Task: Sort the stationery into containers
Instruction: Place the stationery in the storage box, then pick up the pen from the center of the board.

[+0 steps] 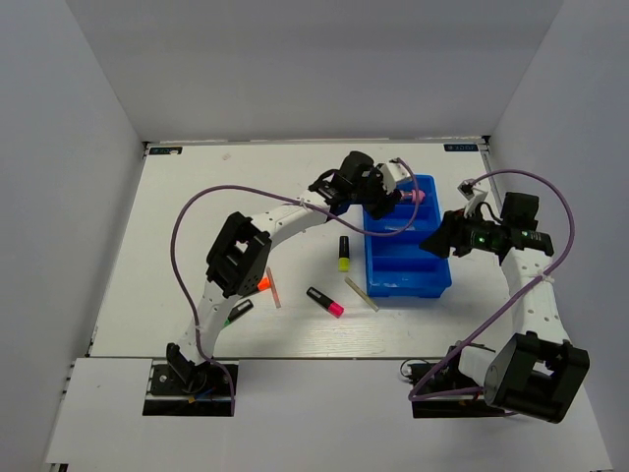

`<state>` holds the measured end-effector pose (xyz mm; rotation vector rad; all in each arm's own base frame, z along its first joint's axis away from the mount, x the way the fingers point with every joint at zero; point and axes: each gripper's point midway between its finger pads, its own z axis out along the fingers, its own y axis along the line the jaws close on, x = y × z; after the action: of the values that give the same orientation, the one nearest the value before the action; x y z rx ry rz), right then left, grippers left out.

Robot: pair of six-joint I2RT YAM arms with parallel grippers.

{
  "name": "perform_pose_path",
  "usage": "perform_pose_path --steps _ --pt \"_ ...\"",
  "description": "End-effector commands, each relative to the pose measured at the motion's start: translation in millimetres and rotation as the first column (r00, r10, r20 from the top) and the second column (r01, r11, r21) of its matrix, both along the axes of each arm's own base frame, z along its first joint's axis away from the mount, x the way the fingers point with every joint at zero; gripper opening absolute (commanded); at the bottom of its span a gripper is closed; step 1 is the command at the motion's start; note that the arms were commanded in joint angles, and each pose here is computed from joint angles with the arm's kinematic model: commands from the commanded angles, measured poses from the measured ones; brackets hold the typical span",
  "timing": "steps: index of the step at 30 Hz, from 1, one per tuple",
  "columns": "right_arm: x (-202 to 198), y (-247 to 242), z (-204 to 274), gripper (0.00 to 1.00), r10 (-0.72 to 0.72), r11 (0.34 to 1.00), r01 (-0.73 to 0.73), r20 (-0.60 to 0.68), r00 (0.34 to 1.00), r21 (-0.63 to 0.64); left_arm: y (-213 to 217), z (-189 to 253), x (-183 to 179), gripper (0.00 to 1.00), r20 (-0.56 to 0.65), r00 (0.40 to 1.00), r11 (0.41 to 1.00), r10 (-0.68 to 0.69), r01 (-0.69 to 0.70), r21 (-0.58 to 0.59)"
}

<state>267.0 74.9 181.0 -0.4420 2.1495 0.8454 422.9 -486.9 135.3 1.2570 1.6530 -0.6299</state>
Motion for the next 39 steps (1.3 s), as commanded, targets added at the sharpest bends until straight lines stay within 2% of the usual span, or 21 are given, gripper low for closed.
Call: perform_pose_path --steps 1,2,3,4,5,6,7,9,10,11,12,14,15,19,22,24,26,27,28,32,39 --pt "-1.2 2.6 15.5 0.56 0.025 1.000 -0.026 0.051 0.998 0.016 -1.4 62.4 2.6 0.27 0.072 0.997 0.996 0.026 -0.019 -0.091" --pt "-2.4 4.1 15.5 0.42 0.044 0.999 -0.046 0.063 0.997 0.019 2.2 73.4 -1.4 0.11 0.052 0.998 0.993 0.044 -0.038 -0.113" --pt "-5.5 9.1 18.1 0.13 0.075 0.997 -0.078 0.076 0.994 0.030 7.3 80.5 -2.2 0.00 0.047 0.996 0.991 0.069 -0.063 -0.118" --pt "-11.8 15.2 19.1 0.02 0.132 0.990 -0.136 0.098 0.986 0.043 14.1 114.7 -7.9 0.00 0.070 0.994 0.983 0.087 -0.074 -0.170" --pt "-16.7 20.0 22.0 0.00 0.178 0.981 -0.186 0.124 0.976 0.053 28.8 106.6 -23.9 0.00 0.003 0.994 0.981 0.108 -0.106 -0.164" --pt "-23.1 29.5 29.9 0.01 0.274 0.955 -0.293 0.225 0.935 0.054 39.5 112.6 -27.2 0.00 -0.029 0.987 0.971 0.158 -0.160 -0.178" --pt "-43.3 40.7 29.1 0.14 0.368 0.914 -0.398 0.254 0.894 0.076 55.7 93.2 -32.5 0.00 -0.068 0.972 0.963 0.227 -0.234 -0.132" --pt "-49.6 49.9 28.2 0.34 0.485 0.857 -0.514 0.374 0.791 -0.025 105.2 107.1 -57.4 0.24 -0.207 0.890 0.897 0.406 -0.432 -0.096" --pt "-61.7 59.7 18.2 0.43 0.538 0.826 -0.564 0.300 0.788 0.002 128.6 91.4 -62.8 0.34 -0.260 0.821 0.843 0.509 -0.536 -0.043" --pt "-63.5 63.1 14.4 0.44 0.567 0.808 -0.588 0.290 0.771 -0.015 165.2 108.1 -76.8 0.35 -0.261 0.763 0.788 0.591 -0.616 -0.014" --pt "-60.7 62.4 2.5 0.44 0.598 0.795 -0.604 0.241 0.764 -0.059 193.1 63.6 -100.2 0.37 -0.332 0.663 0.728 0.671 -0.674 0.125" --pt "-63.0 83.5 -19.2 0.46 0.712 0.702 -0.693 0.187 0.677 -0.163 241.8 76.5 -114.0 0.55 -0.302 0.553 0.607 0.777 -0.785 0.123" --pt "-63.4 83.1 -33.4 0.46 0.711 0.700 -0.686 0.102 0.696 -0.197 277.8 28.8 -143.7 0.55 -0.267 0.473 0.539 0.839 -0.789 0.295" --pt "-29.8 126.3 -50.5 0.48 0.596 0.729 -0.532 0.019 0.803 -0.431 357.4 20.3 -186.9 0.78 -0.255 0.176 0.252 0.951 -0.918 0.306" --pt "-0.6 153.4 -32.6 0.52 0.479 0.761 -0.432 -0.029 0.877 -0.485 396.4 4.7 -218.2 0.98 -0.272 0.046 0.134 0.961 -0.940 0.314" --pt "-7.4 175.9 -41.2 0.52 0.495 0.729 -0.475 -0.099 0.863 -0.492 402.7 7.9 -224.2 0.99 -0.318 0.029 0.121 0.948 -0.954 0.275" --pt "16.4 186.2 -31.9 0.56 0.395 0.743 -0.377 -0.092 0.914 -0.553 412.0 4.8 -232.3 0.99 -0.340 0.012 0.104 0.940 -0.962 0.253" --pt "20.5 193.7 -42.3 0.67 0.372 0.724 -0.358 -0.103 0.922 -0.590 415.6 3.6 -233.1 0.99 -0.338 0.000 0.091 0.941 -0.963 0.255" --pt "31.8 203.3 -39.7 0.69 0.327 0.746 -0.319 -0.096 0.940 -0.585 423.2 -1.6 -239.9 0.99 -0.323 -0.025 0.069 0.946 -0.959 0.276" --pt "72.9 203.8 -62.5 0.69 -0.045 0.752 -0.035 -0.105 0.993 -0.658 434.8 -6.0 -249.3 0.91 -0.330 -0.068 0.027 0.941 -0.961 0.275" --pt "74.4 204.1 -84.2 0.56 -0.207 0.715 0.040 -0.157 0.966 -0.698 443.2 -6.7 -255.7 0.89 -0.356 -0.025 0.053 0.934 -0.977 0.208"
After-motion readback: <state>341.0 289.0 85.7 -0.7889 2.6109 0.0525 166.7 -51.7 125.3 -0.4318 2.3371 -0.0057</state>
